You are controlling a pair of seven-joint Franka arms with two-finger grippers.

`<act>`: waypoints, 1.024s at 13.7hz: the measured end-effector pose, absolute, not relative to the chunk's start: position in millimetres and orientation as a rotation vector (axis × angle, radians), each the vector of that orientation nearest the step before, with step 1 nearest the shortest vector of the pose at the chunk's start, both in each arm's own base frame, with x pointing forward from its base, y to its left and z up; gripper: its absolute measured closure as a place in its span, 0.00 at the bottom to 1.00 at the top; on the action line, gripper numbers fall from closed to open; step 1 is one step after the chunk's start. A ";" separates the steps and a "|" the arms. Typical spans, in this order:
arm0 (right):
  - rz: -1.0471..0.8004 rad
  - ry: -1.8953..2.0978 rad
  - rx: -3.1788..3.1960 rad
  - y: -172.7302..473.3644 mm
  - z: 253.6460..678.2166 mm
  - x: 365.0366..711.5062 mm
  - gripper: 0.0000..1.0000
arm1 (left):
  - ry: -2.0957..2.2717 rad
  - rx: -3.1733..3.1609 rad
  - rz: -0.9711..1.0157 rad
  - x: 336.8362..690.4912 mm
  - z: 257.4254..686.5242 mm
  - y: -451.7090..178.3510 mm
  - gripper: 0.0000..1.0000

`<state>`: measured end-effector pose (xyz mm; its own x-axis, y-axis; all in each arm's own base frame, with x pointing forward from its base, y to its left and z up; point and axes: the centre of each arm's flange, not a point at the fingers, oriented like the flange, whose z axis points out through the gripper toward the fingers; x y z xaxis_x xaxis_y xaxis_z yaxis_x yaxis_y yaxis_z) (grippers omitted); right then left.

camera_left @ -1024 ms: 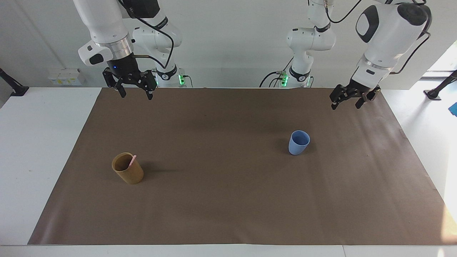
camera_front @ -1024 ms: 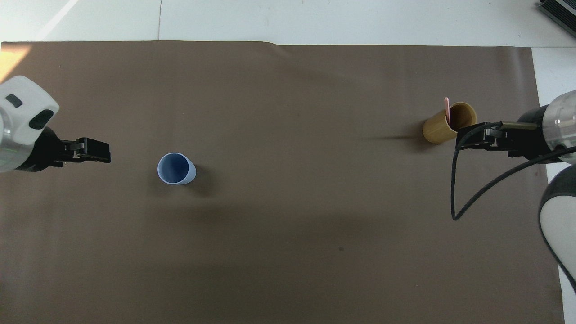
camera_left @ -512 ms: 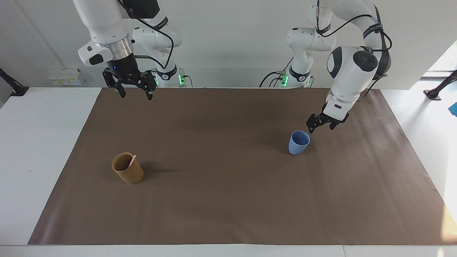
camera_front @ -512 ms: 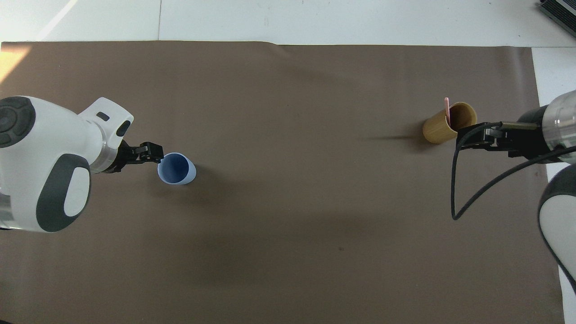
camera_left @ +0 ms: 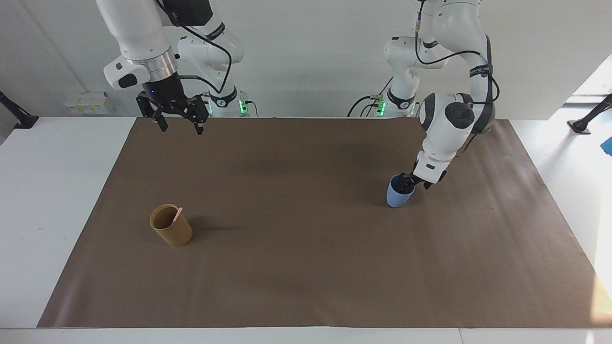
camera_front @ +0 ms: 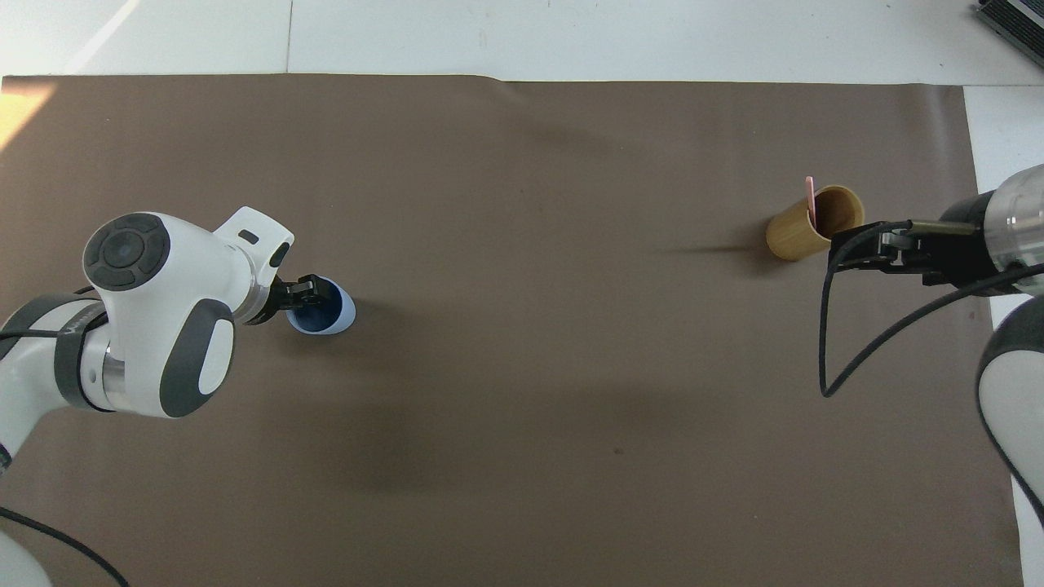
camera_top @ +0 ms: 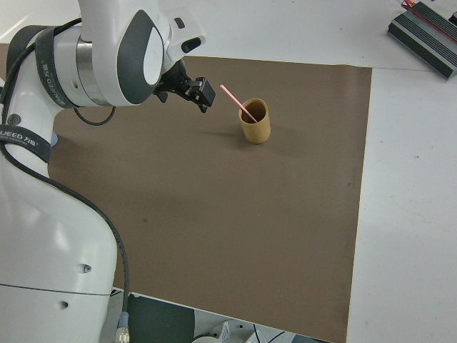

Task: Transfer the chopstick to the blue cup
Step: 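Reach the left gripper to the blue cup and grasp it, then slide the blue cup toward center while the right gripper grasps the chopstick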

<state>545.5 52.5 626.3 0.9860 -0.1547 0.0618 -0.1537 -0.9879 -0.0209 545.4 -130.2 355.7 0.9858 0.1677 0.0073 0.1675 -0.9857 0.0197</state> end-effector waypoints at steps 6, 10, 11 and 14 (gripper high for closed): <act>-0.099 0.242 -3.115 52.5 626.2 545.5 0.00 | 0.229 3.107 0.051 548.7 365.2 -141.5 0.95; -0.099 0.242 -3.114 52.5 626.2 545.6 0.00 | 0.225 3.114 0.009 560.1 405.5 -145.1 0.95; -0.100 0.242 -3.114 52.5 626.3 545.6 0.00 | 0.220 3.119 -0.016 562.6 422.6 -147.4 0.95; -0.121 0.242 -3.111 52.3 627.5 547.1 0.00 | 0.202 3.117 -0.016 560.9 463.4 -176.2 0.95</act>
